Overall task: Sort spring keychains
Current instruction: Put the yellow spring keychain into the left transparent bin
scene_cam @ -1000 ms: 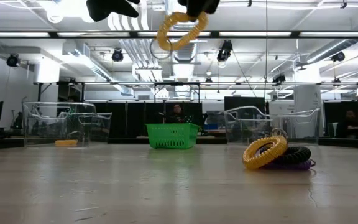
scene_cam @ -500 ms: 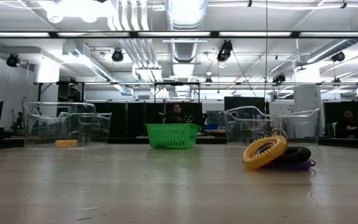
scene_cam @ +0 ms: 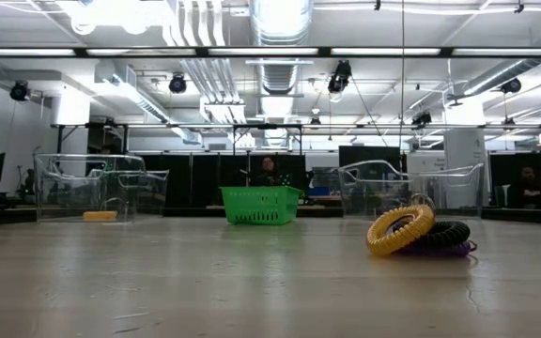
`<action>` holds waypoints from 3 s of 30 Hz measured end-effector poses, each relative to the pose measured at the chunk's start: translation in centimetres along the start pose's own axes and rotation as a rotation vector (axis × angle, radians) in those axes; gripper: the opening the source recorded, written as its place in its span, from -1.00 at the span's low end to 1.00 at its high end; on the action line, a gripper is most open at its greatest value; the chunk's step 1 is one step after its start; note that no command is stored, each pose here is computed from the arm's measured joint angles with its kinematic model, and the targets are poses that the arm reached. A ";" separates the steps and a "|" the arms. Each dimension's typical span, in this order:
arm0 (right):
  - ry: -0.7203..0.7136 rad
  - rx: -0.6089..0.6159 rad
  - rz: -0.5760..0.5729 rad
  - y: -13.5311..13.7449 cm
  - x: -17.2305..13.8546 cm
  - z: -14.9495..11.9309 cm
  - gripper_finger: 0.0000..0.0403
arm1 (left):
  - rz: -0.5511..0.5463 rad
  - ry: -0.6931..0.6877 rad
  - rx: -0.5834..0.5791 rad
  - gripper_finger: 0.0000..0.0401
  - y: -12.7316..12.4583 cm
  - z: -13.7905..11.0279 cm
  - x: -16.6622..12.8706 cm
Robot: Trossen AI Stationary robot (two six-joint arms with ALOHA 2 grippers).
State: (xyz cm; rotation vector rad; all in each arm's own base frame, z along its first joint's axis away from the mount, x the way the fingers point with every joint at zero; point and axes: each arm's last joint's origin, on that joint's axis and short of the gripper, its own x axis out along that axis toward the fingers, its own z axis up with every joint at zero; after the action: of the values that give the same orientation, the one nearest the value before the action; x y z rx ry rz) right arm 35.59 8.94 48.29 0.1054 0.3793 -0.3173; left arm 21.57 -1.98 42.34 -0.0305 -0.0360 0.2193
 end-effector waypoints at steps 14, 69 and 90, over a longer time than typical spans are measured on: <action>-0.115 0.048 0.061 0.0 0.5 1.3 -0.96 | -0.100 -0.178 -0.070 -0.20 -0.5 1.7 0.1; -0.341 -0.081 0.064 -0.4 0.0 4.0 0.13 | 0.410 -0.019 -0.072 -1.00 3.7 1.0 -2.7; -0.421 -0.234 0.033 -2.2 -3.9 5.6 0.12 | 1.061 0.614 -0.051 -1.00 11.0 -6.5 -4.1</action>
State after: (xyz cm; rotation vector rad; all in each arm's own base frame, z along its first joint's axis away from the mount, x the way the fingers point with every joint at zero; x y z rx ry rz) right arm 33.34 7.06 54.85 -0.1827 -0.0044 -0.2522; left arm 15.41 7.68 35.32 -0.1667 0.6012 1.2604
